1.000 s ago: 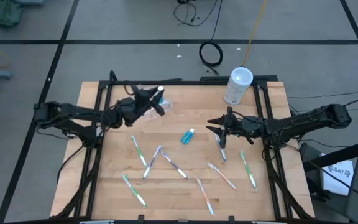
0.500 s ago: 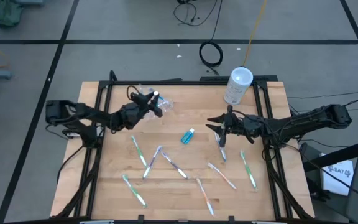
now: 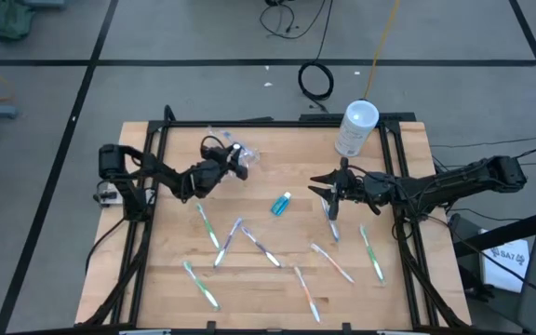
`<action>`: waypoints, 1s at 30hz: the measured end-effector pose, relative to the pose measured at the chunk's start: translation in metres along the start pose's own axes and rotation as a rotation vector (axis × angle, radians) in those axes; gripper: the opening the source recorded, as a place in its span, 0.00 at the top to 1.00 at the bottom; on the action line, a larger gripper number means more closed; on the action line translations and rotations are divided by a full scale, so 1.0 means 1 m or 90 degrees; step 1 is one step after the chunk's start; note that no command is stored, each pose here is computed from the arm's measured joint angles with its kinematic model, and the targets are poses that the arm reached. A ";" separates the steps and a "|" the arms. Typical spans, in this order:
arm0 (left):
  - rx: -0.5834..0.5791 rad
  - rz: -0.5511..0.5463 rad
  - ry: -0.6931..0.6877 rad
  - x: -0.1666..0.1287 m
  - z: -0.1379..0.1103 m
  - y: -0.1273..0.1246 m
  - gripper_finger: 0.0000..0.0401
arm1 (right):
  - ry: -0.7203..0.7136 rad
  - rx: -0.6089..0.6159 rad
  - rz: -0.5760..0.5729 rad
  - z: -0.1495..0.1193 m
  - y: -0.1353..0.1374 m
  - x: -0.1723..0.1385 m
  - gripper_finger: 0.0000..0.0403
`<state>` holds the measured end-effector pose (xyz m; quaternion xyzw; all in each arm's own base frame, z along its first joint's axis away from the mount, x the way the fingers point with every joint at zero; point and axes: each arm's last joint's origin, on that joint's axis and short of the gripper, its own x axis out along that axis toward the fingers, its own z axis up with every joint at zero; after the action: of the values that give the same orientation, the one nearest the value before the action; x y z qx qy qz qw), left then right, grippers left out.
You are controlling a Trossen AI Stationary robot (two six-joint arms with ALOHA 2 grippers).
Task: Pick & Place toothbrushing station
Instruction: Put the mouthwash into the transparent organizer
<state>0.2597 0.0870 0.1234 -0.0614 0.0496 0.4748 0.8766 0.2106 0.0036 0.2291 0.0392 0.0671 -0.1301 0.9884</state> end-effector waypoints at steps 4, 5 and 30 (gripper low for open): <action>0.021 -0.003 0.004 -0.001 -0.001 -0.001 0.74 | 0.000 -0.014 0.000 0.000 0.000 0.000 0.72; 0.027 -0.004 0.004 -0.001 -0.001 -0.001 0.74 | 0.000 -0.014 0.000 0.000 0.000 0.000 0.72; 0.011 -0.008 0.007 0.009 0.002 0.009 0.72 | 0.000 -0.014 0.000 0.000 0.000 0.000 0.72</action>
<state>0.2571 0.0995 0.1235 -0.0567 0.0577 0.4683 0.8799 0.2106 0.0034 0.2291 0.0281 0.0684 -0.1295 0.9888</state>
